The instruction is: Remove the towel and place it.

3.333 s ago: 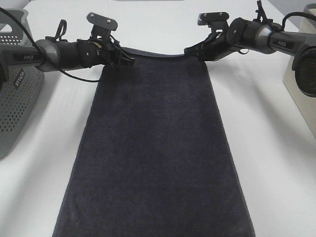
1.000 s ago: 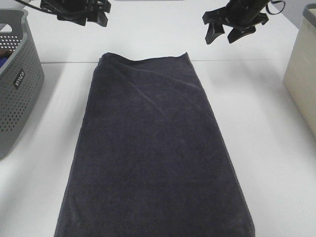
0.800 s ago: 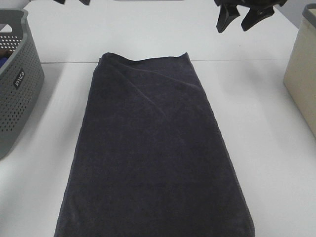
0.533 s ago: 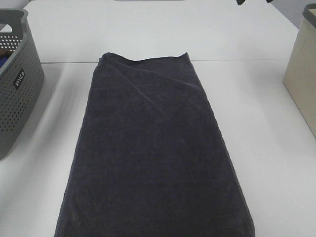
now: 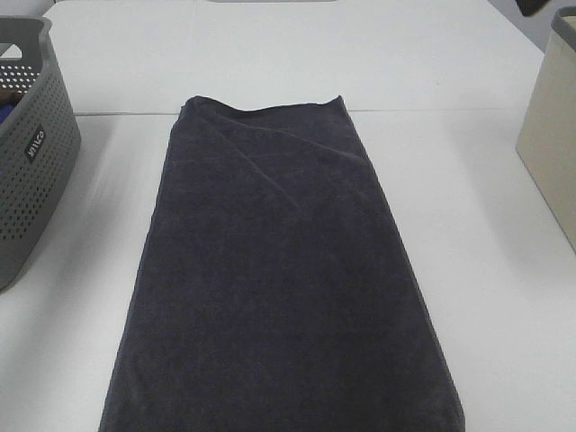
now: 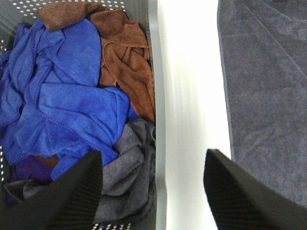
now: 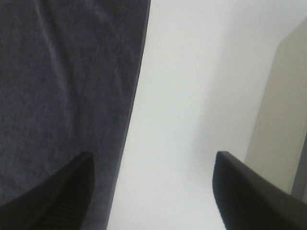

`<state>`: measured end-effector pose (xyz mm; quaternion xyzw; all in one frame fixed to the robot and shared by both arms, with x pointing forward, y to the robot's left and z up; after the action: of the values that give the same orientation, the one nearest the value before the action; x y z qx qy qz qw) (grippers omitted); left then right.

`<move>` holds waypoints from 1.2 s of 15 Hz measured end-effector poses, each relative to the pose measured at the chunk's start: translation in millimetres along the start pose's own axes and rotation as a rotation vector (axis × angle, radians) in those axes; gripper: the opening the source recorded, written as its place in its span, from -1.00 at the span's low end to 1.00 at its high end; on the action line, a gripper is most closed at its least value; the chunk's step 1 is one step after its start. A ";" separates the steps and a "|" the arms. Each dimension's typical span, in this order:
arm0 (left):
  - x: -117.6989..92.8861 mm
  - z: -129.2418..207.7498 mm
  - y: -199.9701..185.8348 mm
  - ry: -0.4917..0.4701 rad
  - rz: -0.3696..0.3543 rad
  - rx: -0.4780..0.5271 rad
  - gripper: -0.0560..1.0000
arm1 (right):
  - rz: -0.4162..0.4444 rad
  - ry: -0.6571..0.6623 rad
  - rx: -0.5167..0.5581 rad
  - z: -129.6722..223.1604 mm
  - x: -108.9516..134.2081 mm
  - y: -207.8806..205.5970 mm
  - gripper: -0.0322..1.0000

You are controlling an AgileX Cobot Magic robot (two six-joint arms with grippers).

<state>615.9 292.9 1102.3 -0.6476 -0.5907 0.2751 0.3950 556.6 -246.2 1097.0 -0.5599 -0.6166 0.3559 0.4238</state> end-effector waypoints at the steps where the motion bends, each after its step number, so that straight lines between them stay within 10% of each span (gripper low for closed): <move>1: -2.2 16.2 -21.0 -0.006 -0.005 -0.040 0.22 | 0.002 0.001 0.010 25.5 -3.4 -8.0 0.38; 8: -15.4 135.1 -104.6 0.001 -0.054 -0.208 0.22 | -0.013 -0.012 -0.152 171.8 -24.4 -59.5 0.38; 18: -32.7 266.1 -108.9 0.019 -0.107 -0.369 0.22 | -0.037 -0.074 -0.415 278.5 -44.2 -30.0 0.38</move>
<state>332.4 309.3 1047.0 -0.6794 -0.6608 0.1346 0.2892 288.9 -283.7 1011.0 -0.6103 -0.7019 0.2337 0.2831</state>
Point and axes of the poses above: a point on each arm's last joint axis where the gripper is mounted, y pointing out along that axis toward the gripper, x along the wrist's bending axis when the last joint is at zero, z = x × y, the point moved 7 cm from there along y, pointing out along that axis toward the gripper, and after that the axes turned 13 degrees about y, right-handed, at the moved point
